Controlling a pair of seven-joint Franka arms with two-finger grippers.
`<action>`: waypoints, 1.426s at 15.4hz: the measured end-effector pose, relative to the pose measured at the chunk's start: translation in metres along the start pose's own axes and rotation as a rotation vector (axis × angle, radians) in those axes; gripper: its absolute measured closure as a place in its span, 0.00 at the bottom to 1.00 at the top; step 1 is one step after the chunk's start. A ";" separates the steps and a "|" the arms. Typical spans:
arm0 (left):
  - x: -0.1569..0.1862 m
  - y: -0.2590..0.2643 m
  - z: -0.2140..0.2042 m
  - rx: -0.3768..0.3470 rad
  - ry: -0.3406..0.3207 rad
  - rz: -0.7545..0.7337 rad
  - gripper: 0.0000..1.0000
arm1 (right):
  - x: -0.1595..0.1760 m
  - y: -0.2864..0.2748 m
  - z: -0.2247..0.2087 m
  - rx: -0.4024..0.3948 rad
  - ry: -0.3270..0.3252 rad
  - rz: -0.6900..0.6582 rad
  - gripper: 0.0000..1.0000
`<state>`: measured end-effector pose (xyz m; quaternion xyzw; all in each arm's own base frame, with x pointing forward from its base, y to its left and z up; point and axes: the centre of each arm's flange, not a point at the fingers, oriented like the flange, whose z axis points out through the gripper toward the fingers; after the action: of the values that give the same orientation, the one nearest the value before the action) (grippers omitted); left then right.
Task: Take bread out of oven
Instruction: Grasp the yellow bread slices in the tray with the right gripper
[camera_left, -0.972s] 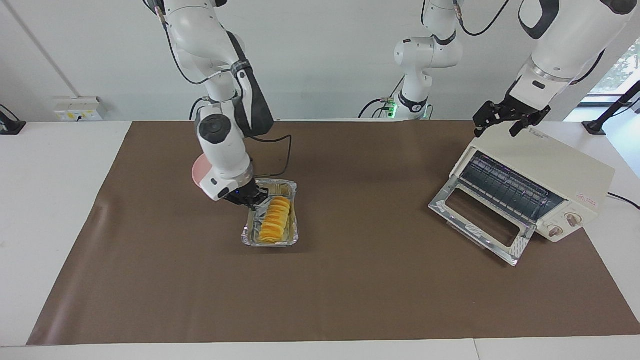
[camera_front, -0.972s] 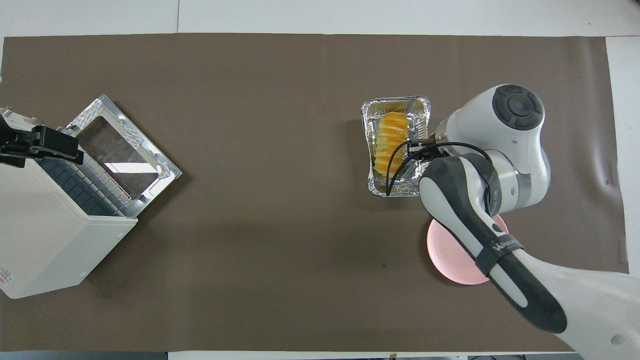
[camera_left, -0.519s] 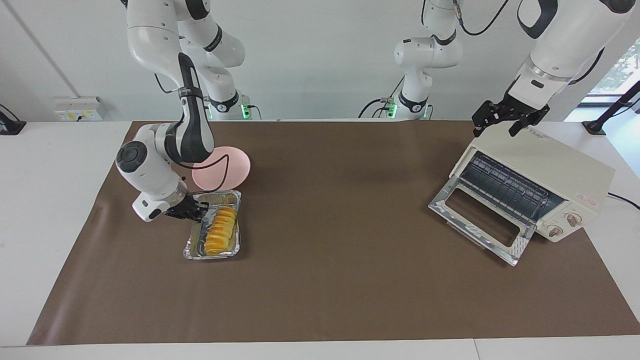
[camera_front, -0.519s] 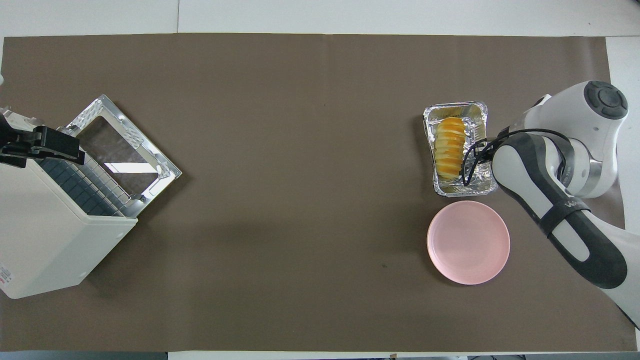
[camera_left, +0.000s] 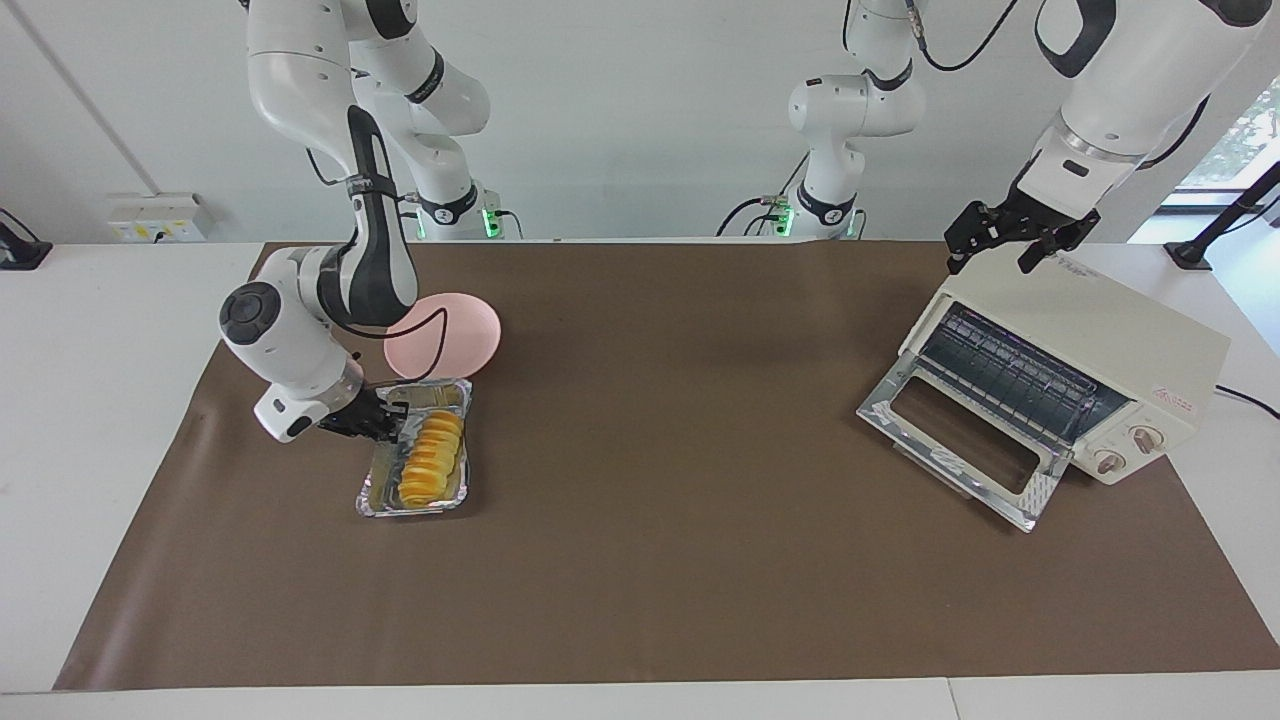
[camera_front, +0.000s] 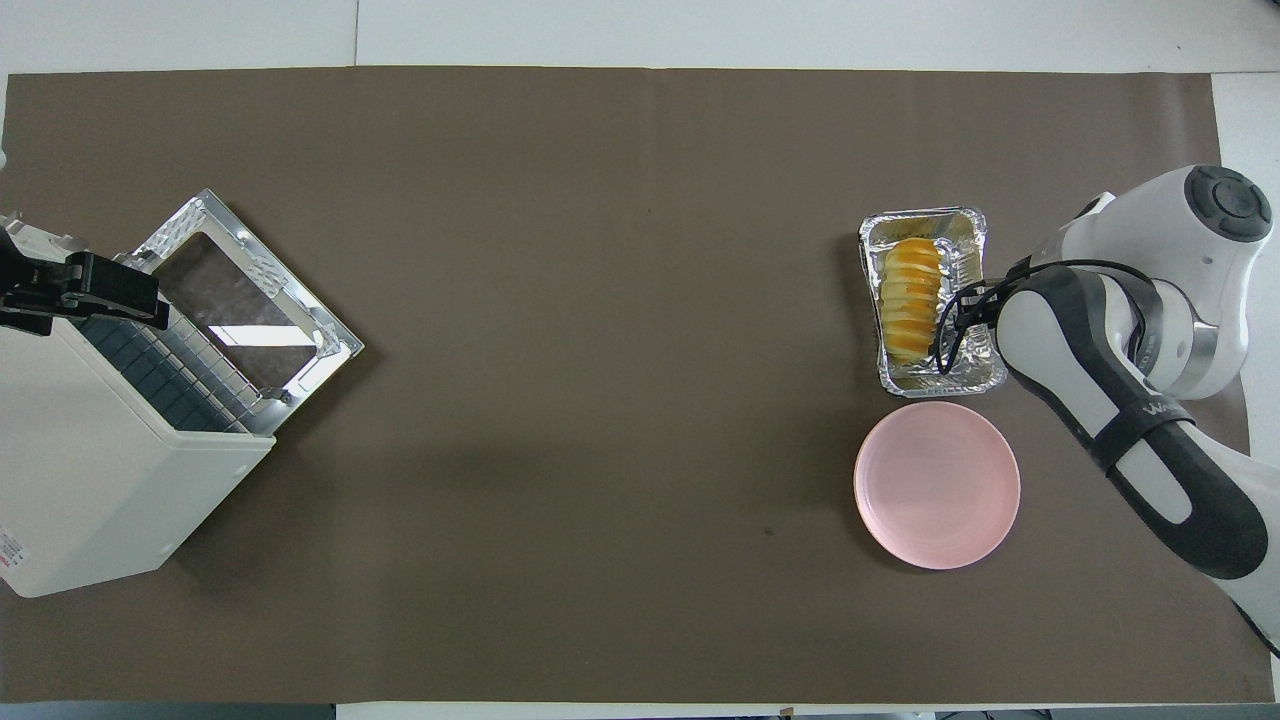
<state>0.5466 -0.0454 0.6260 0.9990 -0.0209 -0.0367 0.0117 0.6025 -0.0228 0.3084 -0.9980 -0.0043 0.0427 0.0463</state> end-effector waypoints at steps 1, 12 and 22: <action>0.000 0.000 0.000 0.000 0.000 0.000 0.00 | 0.000 -0.002 -0.003 0.002 -0.011 -0.003 0.53; 0.000 0.000 0.000 0.000 0.000 0.000 0.00 | 0.005 -0.086 -0.025 -0.056 -0.013 -0.023 0.01; 0.000 0.000 0.000 0.000 0.000 0.000 0.00 | 0.006 -0.070 -0.014 -0.056 0.004 0.004 0.03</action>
<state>0.5466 -0.0453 0.6260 0.9990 -0.0208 -0.0367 0.0118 0.6097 0.0457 0.3278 -0.9990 -0.0035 0.0407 0.0180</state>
